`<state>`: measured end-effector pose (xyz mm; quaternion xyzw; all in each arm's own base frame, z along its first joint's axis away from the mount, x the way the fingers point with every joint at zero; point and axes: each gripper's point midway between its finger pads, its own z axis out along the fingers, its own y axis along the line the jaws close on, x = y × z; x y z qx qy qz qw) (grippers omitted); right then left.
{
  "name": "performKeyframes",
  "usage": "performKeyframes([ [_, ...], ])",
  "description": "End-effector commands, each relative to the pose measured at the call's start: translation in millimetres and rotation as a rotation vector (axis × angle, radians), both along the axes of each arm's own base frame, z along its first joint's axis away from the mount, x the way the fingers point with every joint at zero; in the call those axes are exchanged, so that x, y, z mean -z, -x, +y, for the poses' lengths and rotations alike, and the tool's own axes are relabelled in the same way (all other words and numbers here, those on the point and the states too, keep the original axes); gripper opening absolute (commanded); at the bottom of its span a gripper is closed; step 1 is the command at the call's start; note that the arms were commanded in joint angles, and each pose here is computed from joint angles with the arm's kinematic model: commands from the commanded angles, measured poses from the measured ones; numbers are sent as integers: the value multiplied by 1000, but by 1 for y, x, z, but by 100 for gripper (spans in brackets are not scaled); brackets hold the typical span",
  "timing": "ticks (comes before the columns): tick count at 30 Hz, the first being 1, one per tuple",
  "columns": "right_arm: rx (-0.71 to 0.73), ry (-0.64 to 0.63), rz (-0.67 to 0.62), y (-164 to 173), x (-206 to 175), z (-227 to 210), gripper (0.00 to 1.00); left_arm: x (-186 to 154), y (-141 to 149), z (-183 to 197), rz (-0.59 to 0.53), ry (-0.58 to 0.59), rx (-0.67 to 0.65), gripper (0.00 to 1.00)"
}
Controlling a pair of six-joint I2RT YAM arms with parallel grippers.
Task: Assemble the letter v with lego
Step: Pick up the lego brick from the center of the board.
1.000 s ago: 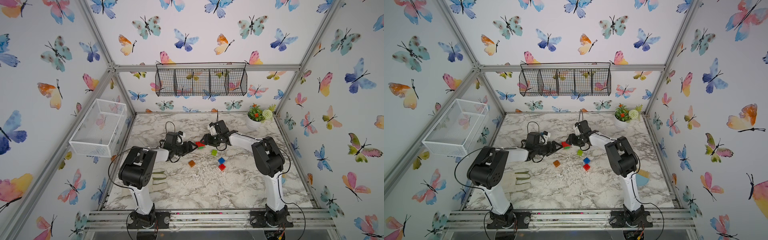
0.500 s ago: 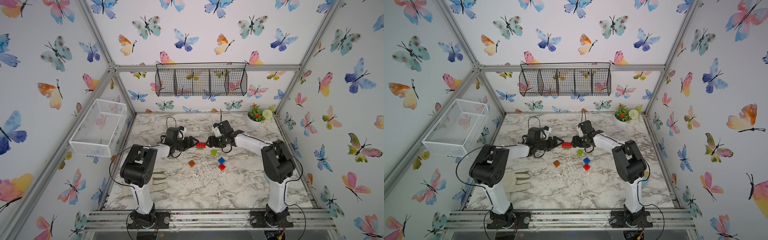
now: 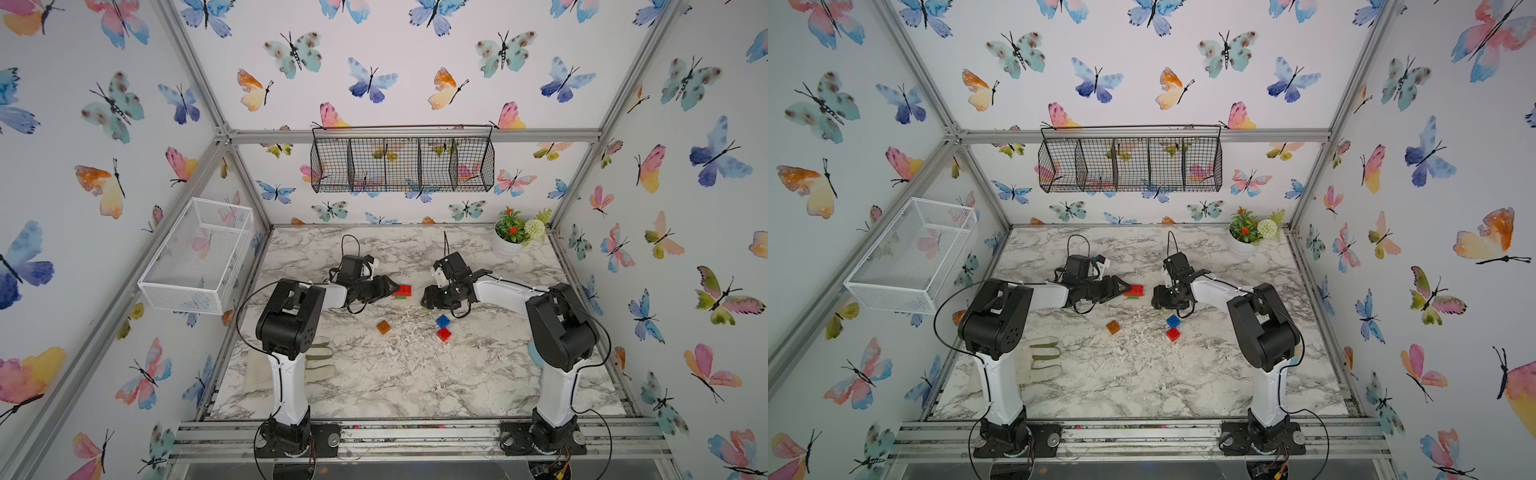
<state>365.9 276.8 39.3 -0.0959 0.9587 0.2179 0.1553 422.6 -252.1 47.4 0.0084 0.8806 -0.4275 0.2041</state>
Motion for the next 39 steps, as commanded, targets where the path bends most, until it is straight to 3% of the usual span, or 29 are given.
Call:
performKeyframes([
  [1, 19, 49, 8, -6, 15, -6, 56, -2, 3, -4, -9, 9, 19, 56],
  [12, 0, 127, 15, -9, 37, -12, 39, -23, 15, -7, -24, 78, 18, 53],
  [22, -20, 242, 3, -8, 42, -25, 45, -26, 2, -3, -49, 12, -1, 66],
  [28, -12, 274, 2, -8, 47, -28, 38, -20, -13, -3, -62, -41, 6, 66],
  [29, -13, 279, 4, -7, 48, -27, 36, -8, -12, -5, -36, -44, 14, 65],
  [39, 9, 353, -27, -14, 47, -33, 32, -8, 0, -15, -14, 9, 6, 57],
])
